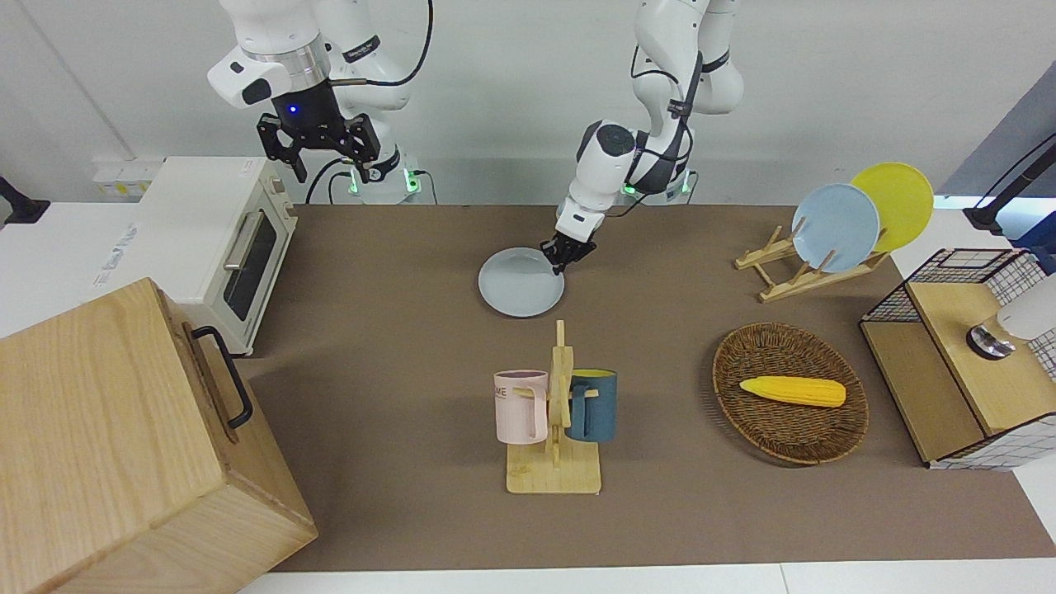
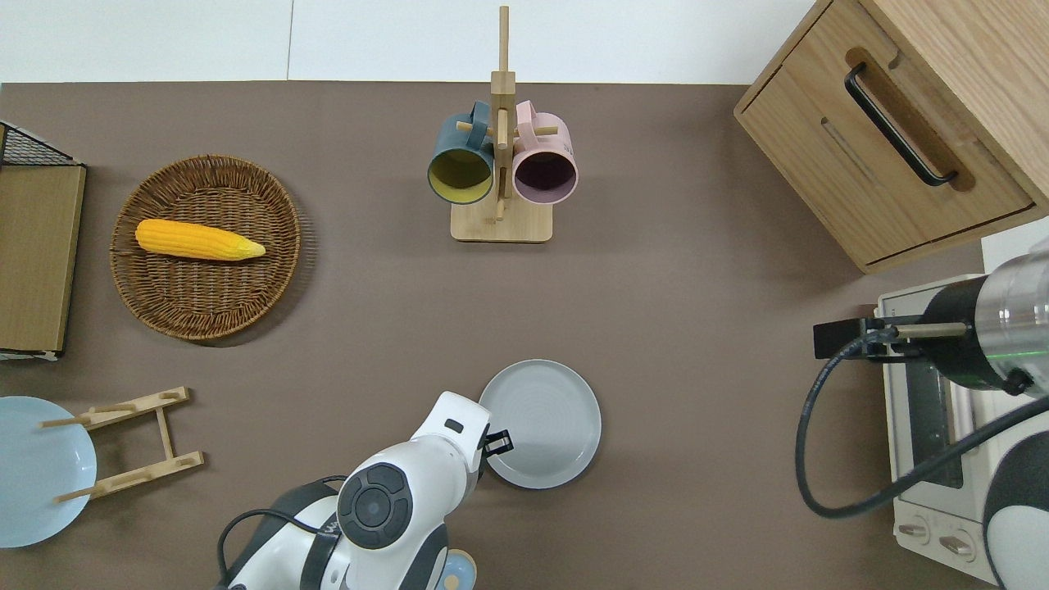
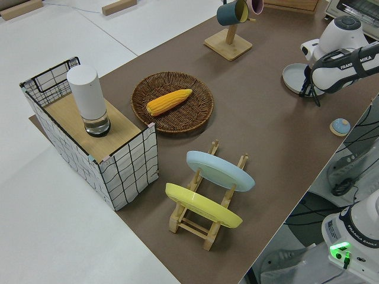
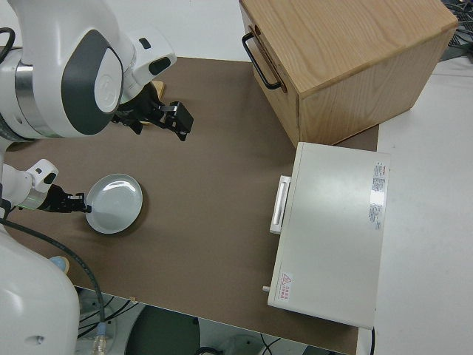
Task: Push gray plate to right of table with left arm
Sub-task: 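Keep pushing the gray plate with the left gripper toward the toaster oven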
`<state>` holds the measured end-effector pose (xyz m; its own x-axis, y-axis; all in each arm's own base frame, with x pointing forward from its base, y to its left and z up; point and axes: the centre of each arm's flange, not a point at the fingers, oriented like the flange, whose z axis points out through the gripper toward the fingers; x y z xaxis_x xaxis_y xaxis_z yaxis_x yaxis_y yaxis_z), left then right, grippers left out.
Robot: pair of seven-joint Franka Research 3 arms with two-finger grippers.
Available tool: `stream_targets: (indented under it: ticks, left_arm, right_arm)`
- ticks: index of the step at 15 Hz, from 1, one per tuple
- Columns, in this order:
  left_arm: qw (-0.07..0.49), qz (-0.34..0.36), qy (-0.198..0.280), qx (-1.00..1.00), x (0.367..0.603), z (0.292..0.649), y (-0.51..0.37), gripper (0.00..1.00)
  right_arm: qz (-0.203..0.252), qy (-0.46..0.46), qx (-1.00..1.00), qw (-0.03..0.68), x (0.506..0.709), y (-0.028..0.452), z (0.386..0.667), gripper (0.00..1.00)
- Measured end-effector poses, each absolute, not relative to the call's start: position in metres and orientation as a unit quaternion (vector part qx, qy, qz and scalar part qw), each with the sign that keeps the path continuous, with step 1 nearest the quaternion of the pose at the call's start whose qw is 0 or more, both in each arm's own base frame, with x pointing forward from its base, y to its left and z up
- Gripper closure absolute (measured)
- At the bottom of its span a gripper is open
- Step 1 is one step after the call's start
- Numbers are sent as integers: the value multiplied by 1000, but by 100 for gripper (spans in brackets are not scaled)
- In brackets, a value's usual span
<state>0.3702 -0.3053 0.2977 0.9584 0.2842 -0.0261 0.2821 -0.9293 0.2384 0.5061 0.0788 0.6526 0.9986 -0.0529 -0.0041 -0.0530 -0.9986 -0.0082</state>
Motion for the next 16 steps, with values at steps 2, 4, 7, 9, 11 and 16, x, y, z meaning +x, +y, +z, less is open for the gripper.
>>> stream_targets:
  ticks: [2,4,7,9,11,16]
  left_arm:
    - [124,2,133,983,366,297,-319,97]
    - [127,0,125,984,364,297,-330,97]
    - [133,-1,117,984,364,297,-344,97]
    - [135,-3,122,983,364,296,-350,97]
    - [139,-3,131,981,365,296,-357,97]
    - [145,-2,142,979,372,296,-370,97]
  right_arm:
    - [2,26,-1000,4,506,79,653,0]
    - [2,26,-1000,4,506,79,653,0]
    - [2,26,-1000,4,506,79,653,0]
    - [2,26,-1000,4,506,79,653,0]
    - [2,26,-1000,4,506,79,653,0]
    - [2,26,-1000,4,506,79,653,0]
